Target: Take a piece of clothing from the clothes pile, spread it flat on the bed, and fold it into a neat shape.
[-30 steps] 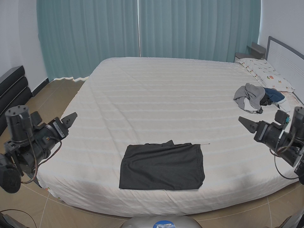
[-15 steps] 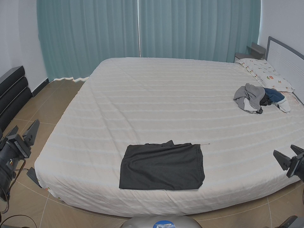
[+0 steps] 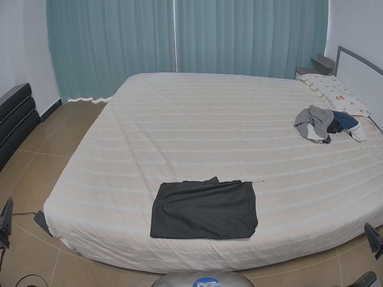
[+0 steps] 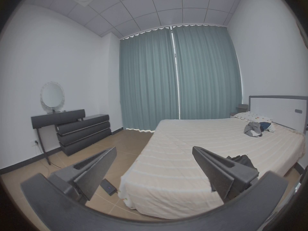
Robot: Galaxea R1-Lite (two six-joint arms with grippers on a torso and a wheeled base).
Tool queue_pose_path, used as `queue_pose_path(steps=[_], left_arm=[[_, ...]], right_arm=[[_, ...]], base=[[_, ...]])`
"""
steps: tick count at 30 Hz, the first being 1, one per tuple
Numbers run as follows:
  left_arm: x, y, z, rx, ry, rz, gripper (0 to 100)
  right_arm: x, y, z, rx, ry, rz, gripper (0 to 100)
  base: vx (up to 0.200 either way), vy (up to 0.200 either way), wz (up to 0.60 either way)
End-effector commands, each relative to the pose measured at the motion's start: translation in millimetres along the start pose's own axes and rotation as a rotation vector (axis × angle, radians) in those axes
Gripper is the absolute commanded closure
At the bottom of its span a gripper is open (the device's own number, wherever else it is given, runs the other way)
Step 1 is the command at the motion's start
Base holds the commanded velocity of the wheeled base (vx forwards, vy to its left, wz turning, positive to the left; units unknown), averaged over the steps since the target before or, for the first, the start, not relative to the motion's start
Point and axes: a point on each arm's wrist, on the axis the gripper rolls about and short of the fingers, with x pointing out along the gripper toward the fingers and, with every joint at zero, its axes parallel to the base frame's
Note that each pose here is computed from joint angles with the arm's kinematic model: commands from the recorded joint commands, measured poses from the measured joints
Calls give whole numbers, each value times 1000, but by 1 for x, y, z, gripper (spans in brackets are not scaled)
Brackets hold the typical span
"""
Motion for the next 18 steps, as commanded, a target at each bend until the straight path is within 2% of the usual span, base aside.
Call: queue_pose_path(steps=[1,6,9,10,14,18], left_arm=[[-55,18,2,-16,-190,109,0],[-61,17,-4,-8,-202,153,0],[-61,15,-16,30,-198,118,0],[-61,12,-26,47,-197,77,0],[-52,9,-42,57,-152,45,0],[-41,4,-59,72,-152,-43,0]], right_arm=[[-46,0,-6,-24,-156,-42,0],[-59,1,-16,-33,-188,-65,0],[-58,1,-26,-37,-196,-56,0],[-54,1,-30,-28,-181,-50,0],[-45,2,-41,-9,-139,-31,0],[-34,2,-47,-16,-174,-33,0]], base=[[0,0,0],[0,0,0],[0,0,0],[0,0,0],[0,0,0],[0,0,0]])
